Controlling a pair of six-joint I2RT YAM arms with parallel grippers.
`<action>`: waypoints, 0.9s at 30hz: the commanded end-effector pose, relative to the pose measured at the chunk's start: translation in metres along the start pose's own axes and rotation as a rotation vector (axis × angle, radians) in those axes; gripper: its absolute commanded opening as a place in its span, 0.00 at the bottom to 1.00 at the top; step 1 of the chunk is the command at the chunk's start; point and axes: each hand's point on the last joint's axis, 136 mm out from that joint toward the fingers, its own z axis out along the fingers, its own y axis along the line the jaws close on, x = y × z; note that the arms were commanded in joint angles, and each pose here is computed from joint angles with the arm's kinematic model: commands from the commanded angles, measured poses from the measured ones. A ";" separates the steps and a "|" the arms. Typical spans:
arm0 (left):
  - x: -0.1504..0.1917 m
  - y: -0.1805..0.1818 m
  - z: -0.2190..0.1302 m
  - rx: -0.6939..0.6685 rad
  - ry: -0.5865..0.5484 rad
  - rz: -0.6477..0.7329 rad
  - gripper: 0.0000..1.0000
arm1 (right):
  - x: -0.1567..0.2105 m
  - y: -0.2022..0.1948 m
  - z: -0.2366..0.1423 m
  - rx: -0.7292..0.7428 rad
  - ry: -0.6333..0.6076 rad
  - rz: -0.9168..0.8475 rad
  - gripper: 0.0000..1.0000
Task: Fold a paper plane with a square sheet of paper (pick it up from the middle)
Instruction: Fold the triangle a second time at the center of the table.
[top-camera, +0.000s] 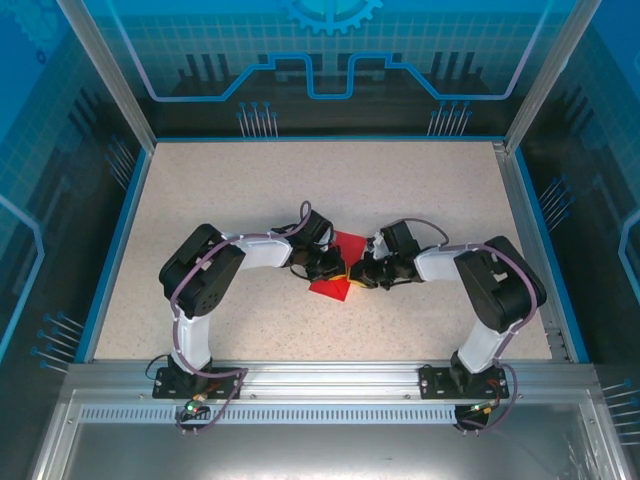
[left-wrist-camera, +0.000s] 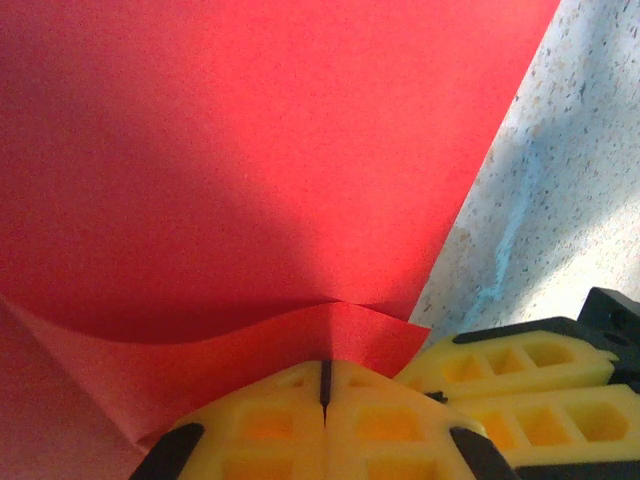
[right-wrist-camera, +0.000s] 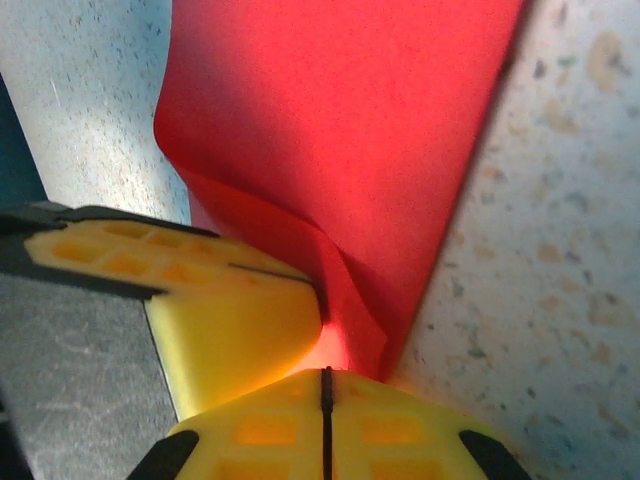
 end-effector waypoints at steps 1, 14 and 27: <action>0.014 0.023 0.000 -0.072 0.031 -0.014 0.04 | 0.002 -0.004 0.007 0.042 0.014 -0.027 0.08; 0.007 0.002 -0.010 -0.021 0.013 0.022 0.06 | 0.013 -0.048 0.002 0.326 0.068 -0.077 0.09; 0.003 0.007 -0.020 -0.029 -0.001 0.087 0.06 | 0.017 -0.058 0.004 0.373 0.084 -0.087 0.08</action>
